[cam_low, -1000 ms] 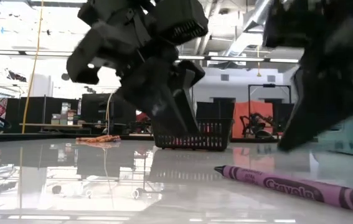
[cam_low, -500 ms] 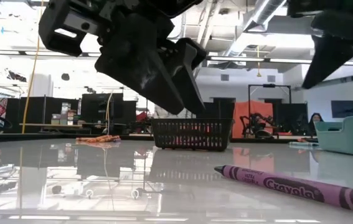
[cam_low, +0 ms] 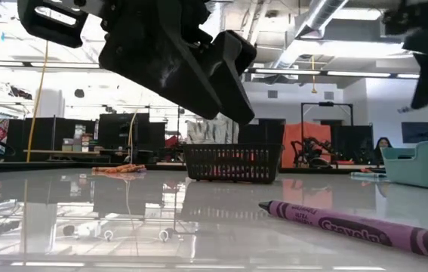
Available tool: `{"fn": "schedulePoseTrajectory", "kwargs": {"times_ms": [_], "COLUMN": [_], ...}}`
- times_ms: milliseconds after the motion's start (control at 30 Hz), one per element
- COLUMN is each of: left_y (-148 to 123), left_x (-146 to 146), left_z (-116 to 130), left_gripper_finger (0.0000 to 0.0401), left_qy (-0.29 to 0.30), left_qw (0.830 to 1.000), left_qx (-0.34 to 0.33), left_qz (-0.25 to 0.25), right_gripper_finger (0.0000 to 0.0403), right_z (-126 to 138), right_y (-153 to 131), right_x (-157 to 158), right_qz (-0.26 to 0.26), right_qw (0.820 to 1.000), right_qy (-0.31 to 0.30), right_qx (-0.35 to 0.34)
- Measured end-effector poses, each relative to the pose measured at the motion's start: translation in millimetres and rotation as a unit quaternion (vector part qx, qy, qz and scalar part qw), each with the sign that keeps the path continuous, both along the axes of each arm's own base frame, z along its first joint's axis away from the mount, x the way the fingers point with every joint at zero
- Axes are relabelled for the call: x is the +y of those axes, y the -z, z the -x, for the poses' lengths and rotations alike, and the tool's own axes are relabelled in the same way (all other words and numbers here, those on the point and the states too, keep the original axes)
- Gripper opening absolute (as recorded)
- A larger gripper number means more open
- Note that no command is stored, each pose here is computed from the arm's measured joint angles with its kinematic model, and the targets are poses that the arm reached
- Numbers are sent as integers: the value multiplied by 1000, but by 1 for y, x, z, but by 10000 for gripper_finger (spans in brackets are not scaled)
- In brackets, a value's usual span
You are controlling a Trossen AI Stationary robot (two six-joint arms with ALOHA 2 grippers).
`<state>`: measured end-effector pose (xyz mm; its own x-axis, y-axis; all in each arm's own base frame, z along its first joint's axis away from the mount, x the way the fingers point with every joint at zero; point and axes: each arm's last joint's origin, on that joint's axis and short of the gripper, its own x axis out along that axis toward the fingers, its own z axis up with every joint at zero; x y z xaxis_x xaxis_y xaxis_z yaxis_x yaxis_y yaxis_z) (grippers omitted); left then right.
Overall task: Sort crayons
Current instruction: Put the blue green crayon into the green bin
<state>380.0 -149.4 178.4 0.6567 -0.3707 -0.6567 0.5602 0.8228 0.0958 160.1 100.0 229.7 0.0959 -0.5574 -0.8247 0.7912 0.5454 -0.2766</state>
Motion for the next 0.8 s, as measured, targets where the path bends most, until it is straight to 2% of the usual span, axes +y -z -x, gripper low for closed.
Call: {"fn": "schedulePoseTrajectory", "kwargs": {"times_ms": [167,400,800], "left_y": [-1,-4,-6], "left_x": [-3,-6,-7], "left_z": [0,-1,-2], "left_gripper_finger": [169,169,169], "left_qy": [12,31,50], "left_qw": [1000,999,997], "left_qx": [-12,-34,-51], "left_qz": [-5,-5,-1], "right_gripper_finger": [0,1,5], "right_z": [19,33,29], "right_y": [11,25,26], "right_x": [-13,-24,-31], "right_qz": [-41,-52,-50], "right_qw": [998,994,992], "right_qy": [35,68,92], "right_qx": [-38,-67,-69]}}
